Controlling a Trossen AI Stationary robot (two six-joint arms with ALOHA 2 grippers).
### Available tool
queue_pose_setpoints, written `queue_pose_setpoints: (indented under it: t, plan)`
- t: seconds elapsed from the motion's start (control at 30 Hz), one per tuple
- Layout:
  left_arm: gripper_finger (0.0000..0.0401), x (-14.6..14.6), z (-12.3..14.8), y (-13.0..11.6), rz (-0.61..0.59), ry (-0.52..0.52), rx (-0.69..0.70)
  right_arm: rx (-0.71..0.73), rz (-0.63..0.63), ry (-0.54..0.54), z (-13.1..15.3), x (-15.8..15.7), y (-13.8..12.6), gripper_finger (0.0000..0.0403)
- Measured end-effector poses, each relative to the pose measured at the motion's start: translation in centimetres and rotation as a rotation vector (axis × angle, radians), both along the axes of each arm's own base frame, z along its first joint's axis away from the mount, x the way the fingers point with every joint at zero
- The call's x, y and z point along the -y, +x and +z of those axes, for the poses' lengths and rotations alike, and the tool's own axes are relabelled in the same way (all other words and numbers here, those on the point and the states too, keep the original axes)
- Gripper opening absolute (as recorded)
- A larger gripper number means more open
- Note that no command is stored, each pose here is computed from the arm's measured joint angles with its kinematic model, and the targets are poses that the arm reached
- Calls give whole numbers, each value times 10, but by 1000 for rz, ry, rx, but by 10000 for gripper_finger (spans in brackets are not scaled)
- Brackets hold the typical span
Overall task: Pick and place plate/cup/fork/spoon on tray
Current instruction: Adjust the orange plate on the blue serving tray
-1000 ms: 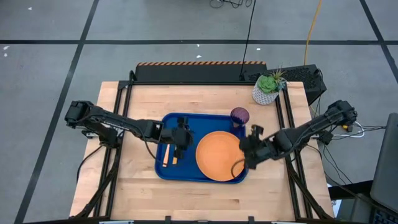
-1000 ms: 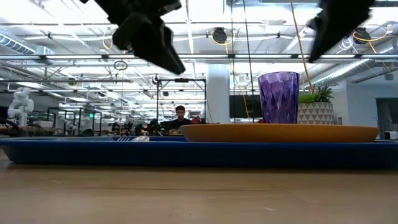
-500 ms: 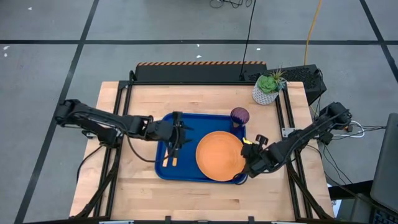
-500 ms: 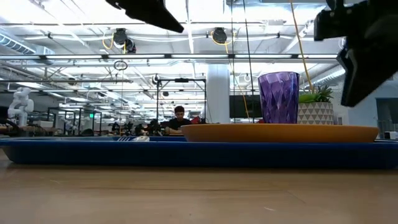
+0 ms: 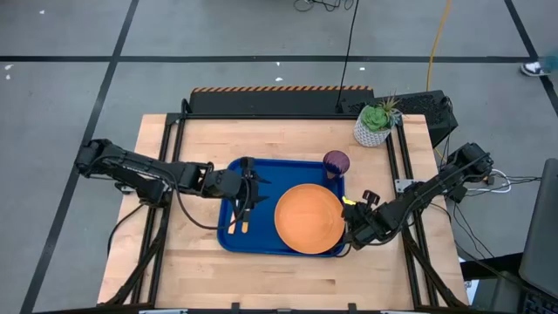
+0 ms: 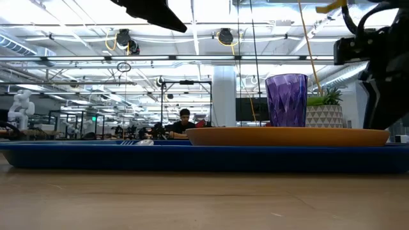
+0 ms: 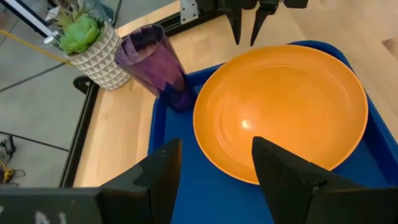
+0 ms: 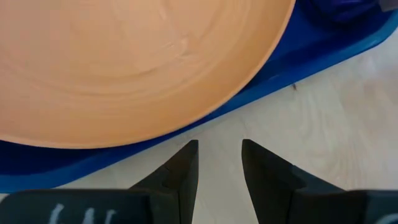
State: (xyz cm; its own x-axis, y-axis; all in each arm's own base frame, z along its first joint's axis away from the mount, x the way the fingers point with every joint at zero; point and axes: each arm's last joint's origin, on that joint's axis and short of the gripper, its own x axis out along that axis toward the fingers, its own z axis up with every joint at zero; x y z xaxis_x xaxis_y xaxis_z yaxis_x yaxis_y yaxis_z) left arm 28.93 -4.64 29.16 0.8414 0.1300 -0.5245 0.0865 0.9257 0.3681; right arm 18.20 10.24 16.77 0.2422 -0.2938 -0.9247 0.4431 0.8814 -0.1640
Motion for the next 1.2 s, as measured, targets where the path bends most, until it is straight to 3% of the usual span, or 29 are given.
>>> queue_pose_setpoints:
  t: [1.2]
  plan:
    - [200,10,-3,-3,-2,-46,-24,126,90,5,-1,11,24,114]
